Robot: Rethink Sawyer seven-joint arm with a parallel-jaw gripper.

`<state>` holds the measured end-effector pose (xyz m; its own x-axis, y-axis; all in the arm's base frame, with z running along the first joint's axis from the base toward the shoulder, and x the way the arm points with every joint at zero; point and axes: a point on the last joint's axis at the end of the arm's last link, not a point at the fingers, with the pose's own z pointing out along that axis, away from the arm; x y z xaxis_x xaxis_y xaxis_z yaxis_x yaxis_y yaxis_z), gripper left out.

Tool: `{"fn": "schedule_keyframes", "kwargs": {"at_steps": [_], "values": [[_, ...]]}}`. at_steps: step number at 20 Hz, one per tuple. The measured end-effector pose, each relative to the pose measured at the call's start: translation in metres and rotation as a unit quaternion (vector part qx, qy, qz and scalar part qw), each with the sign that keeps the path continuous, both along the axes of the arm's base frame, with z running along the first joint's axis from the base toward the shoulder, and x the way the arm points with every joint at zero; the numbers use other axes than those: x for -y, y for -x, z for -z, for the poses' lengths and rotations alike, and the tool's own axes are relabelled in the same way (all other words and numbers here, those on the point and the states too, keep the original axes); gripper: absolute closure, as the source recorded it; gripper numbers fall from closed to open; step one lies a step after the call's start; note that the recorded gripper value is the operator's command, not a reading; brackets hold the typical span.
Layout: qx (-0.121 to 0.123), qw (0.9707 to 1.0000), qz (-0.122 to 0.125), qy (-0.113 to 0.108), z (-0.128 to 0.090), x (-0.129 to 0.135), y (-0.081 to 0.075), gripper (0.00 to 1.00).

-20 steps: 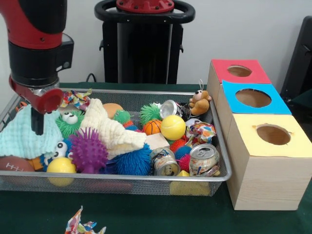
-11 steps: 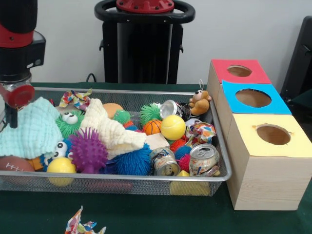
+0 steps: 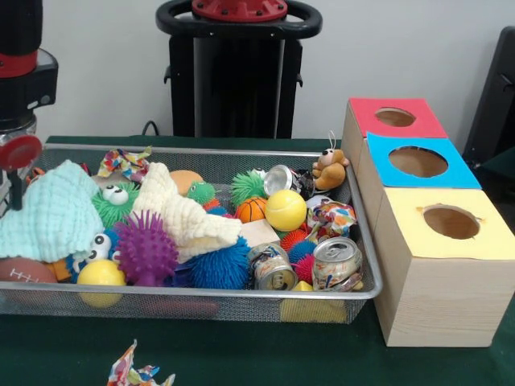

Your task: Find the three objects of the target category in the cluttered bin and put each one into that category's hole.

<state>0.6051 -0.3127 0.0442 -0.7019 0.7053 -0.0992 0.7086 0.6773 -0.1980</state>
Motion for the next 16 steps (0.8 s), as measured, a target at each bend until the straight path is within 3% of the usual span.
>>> {"fn": "schedule_keyframes", "kwargs": {"at_steps": [16], "values": [[-0.019, 0.9988, 0.007, -0.045, 0.018, -0.019, 0.029, 0.0]]}}
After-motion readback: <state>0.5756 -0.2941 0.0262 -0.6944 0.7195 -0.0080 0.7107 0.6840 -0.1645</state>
